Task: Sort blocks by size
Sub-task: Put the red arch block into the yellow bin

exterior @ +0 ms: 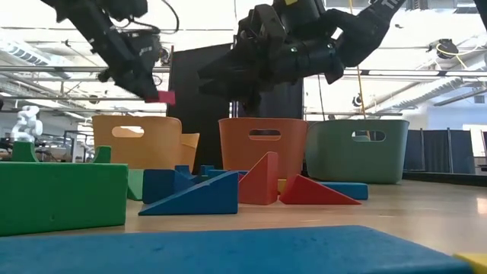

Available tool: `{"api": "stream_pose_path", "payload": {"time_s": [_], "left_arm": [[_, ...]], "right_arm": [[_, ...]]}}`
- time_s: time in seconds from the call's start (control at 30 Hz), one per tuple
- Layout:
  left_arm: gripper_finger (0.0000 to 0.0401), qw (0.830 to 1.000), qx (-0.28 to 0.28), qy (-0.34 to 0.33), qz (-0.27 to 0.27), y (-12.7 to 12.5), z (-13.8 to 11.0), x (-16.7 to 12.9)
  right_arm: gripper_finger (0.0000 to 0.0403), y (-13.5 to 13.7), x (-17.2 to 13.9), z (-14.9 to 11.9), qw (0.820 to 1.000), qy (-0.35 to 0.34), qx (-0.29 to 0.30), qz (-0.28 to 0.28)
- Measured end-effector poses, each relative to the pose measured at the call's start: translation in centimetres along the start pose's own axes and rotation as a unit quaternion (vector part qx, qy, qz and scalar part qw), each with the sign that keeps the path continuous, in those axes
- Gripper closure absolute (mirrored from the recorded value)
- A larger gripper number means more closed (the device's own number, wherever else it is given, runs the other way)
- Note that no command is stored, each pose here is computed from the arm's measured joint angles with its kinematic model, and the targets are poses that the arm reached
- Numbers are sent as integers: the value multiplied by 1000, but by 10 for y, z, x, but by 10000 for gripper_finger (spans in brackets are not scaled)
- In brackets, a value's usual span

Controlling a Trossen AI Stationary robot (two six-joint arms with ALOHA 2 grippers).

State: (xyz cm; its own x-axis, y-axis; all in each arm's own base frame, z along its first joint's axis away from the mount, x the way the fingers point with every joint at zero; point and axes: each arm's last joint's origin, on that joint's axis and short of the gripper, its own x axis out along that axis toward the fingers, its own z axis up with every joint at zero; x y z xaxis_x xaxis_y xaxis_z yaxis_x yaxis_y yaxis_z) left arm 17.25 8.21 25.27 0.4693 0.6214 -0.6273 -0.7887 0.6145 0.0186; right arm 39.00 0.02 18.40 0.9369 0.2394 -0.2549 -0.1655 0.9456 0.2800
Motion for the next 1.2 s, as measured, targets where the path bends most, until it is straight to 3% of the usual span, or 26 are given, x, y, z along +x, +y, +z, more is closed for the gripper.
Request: {"api": "stream_pose_path", "payload": {"time_s": [0.3,0.73,1.0,1.2], "left_arm": [[248,992,-35,120,25,26,-4,48],[248,983,-21,178,52,40,28,83],[248,965,-9,254,60,45,24,108],[248,963,-9,262,61,45,23,112]], "right_arm": [[241,0,0,0,1000,-1,0,0],[241,0,0,-1,1000,7,-6,-1],[241,-1,0,-3,1000,17,-9,-4],[241,-1,0,-4,1000,21,-11,-5]]}}
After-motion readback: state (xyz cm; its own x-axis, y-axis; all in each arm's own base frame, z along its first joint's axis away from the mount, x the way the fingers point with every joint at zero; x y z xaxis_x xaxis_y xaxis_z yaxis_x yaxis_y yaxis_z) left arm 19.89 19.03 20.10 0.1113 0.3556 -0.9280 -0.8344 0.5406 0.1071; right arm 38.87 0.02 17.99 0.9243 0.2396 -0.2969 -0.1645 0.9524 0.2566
